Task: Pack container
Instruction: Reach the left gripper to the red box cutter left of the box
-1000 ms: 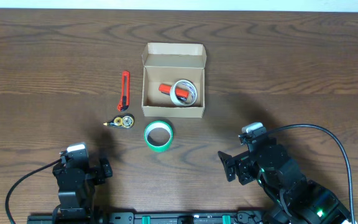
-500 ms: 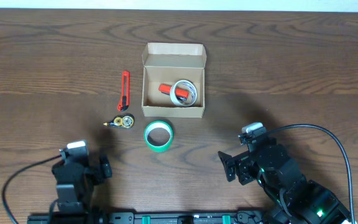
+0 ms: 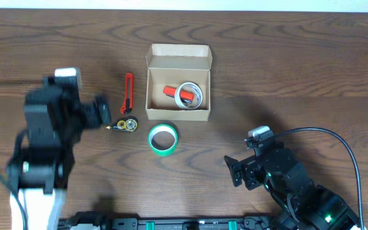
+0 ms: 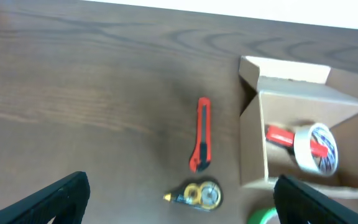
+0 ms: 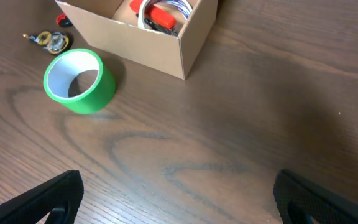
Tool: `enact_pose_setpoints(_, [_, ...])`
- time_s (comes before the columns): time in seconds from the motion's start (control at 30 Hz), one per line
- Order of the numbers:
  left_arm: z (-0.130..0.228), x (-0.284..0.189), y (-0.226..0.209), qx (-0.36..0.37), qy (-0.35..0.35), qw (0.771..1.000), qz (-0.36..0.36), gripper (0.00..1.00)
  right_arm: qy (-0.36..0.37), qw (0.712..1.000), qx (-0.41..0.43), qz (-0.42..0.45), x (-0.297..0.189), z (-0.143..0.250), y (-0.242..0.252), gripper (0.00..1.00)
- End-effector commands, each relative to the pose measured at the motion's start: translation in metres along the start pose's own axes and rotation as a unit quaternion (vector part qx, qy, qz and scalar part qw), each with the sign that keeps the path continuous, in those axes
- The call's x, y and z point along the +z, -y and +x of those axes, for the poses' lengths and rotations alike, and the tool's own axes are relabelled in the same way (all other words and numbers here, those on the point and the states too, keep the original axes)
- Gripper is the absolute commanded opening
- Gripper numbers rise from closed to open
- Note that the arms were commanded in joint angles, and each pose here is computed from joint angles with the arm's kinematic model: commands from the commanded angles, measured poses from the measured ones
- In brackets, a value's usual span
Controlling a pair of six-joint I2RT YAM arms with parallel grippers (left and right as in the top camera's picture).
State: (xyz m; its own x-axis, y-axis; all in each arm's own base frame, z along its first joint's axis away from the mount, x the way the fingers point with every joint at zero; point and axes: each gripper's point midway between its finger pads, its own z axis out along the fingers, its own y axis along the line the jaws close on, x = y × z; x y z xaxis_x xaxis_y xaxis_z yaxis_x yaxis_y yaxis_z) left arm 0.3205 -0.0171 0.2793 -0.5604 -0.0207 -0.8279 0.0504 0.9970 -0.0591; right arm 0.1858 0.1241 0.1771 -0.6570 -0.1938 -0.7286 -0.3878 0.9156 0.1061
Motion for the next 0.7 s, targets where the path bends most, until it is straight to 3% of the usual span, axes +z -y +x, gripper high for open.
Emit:
enact_pose_setpoints(0.0, [-0.012,0.033,0.002,-0.01,-0.035,0.999,0.006,0.95,0.0,1.0,0.003,-0.001,0.0,0.001,-0.002,0.99])
enact_pose_setpoints(0.17, [-0.012,0.099,0.001,-0.015,-0.101,0.995,0.01,0.95,0.0,1.0,0.003,-0.001,0.0,0.001,-0.002,0.99])
enact_pose_setpoints(0.37, [0.016,0.173,0.007,-0.026,-0.184,0.982,0.039,0.96,0.0,1.0,0.003,-0.001,0.0,0.001,-0.002,0.99])
enact_pose_setpoints(0.67, [0.063,0.22,0.007,-0.017,-0.291,0.956,0.039,0.95,0.0,1.0,0.003,-0.001,0.0,0.001,-0.002,0.99])
